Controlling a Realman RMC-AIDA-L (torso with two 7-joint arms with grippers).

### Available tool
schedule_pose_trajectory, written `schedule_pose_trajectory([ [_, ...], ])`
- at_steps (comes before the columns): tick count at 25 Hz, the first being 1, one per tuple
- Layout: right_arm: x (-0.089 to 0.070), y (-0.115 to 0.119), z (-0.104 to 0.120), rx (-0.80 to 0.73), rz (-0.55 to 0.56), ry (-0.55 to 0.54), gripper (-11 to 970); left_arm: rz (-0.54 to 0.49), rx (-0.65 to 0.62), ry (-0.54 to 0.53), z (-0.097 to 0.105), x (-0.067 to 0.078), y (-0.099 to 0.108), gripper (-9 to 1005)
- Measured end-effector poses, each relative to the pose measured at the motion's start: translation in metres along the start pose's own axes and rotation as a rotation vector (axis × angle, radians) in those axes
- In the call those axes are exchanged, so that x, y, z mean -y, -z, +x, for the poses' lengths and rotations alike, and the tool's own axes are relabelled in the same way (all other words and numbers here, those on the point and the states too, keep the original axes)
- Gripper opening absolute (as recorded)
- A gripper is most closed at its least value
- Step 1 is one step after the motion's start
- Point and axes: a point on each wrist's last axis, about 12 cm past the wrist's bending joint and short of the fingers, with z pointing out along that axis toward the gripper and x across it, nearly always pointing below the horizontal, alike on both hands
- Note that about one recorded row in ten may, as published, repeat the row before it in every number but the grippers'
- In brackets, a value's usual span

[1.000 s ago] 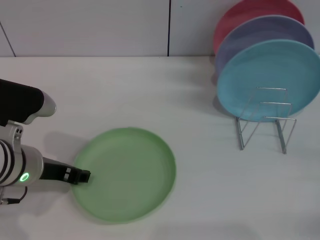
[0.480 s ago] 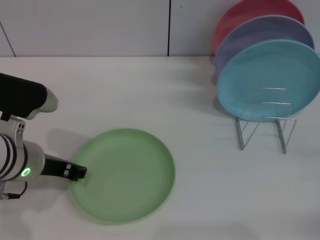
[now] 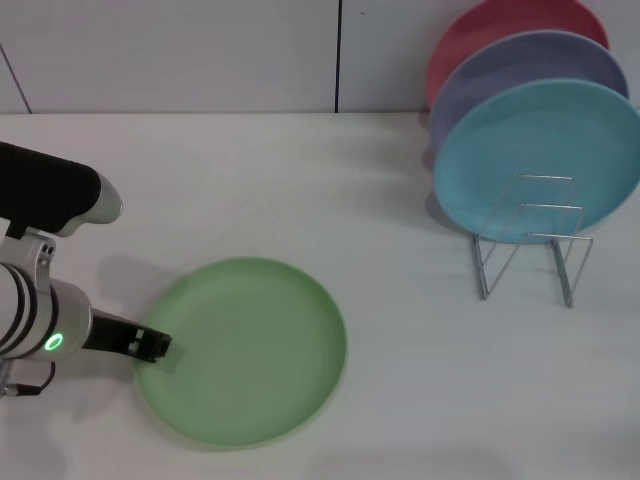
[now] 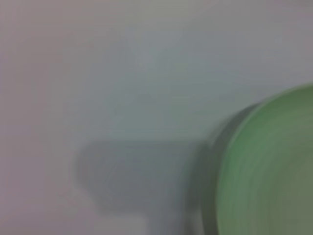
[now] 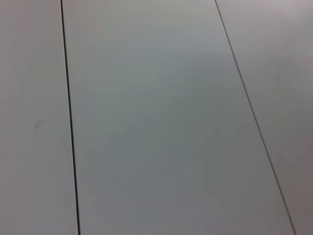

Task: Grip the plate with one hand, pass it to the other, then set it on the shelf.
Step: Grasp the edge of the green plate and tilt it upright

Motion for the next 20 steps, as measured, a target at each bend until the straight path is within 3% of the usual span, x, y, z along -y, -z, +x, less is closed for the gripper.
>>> schedule_pose_trajectory([
  [9, -0.0016, -0.0015, 0.0000, 0.003, -0.004, -0.003, 762, -0.006, -0.004, 0.007, -0.0024, -0.0033, 0.0005, 273],
  [15, -0.0016, -0.0014, -0.0005, 0.007, -0.005, -0.003, 762, -0.013, 0.004, 0.008, -0.0044, -0.0047, 0.0025, 146],
  [20, -0.0017, -0.0013, -0.0009, 0.010, -0.006, -0.005, 763, -0.010, 0.019, 0.001, -0.0082, -0.0032, 0.0054, 99],
])
